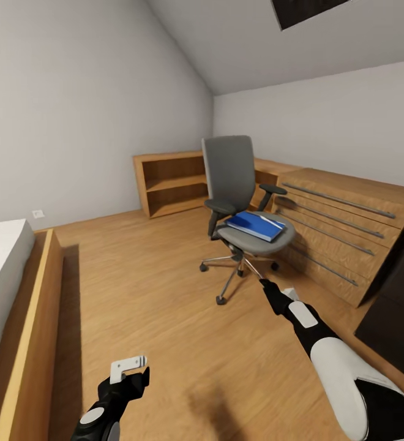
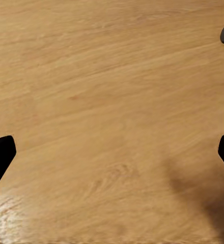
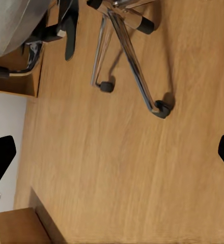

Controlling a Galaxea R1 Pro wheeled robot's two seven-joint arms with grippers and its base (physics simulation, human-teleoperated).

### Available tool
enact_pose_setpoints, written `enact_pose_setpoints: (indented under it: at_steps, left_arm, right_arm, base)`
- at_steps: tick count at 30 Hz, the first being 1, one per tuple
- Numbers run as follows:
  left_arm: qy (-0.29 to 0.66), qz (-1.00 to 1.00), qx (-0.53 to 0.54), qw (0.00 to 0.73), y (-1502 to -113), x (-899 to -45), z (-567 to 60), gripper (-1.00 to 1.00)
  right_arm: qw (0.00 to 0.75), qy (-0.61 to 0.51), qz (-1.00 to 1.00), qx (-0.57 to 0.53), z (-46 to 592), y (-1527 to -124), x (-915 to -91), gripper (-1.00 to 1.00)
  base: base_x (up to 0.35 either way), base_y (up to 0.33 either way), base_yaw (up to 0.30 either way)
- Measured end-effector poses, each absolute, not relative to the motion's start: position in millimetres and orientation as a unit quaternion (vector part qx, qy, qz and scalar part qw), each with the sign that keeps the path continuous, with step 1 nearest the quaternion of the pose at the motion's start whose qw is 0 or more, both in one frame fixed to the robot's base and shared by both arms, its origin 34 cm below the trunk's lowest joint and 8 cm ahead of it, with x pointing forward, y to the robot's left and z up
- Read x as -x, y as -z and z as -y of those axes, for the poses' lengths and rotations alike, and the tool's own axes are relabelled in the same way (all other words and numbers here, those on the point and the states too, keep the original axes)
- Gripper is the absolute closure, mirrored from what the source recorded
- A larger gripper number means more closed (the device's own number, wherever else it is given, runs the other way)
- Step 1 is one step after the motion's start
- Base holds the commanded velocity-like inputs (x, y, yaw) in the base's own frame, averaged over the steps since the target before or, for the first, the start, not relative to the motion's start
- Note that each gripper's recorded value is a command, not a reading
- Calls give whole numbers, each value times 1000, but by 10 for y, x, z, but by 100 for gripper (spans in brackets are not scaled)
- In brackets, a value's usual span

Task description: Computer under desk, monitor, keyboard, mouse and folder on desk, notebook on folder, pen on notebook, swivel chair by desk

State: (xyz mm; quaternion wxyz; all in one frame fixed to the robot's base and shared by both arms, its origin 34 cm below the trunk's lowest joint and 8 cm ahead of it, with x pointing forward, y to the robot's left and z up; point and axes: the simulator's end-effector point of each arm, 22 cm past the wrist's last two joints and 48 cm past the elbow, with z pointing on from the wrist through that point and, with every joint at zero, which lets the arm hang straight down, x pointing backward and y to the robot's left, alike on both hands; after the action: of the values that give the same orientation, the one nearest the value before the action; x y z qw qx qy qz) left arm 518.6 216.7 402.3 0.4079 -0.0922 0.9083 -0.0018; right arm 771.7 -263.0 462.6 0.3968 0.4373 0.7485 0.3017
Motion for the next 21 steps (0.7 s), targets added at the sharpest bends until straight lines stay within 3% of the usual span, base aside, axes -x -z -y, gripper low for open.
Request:
enact_pose_setpoints:
  at_steps: [8,21]
  left_arm:
    - [1,-908,93,409,-4028,-5187,-2179,-100]
    - [3,-900,94,426,-4203,-5228,-2180,-100]
  right_arm:
    - [396,-298,-753,-433,2618,-4603,-7703,-100]
    - [414,-294,-746,-431,2661,-4802,-7702,-100]
  base:
    - [-230,-60,0]
    - [-25,-7,0]
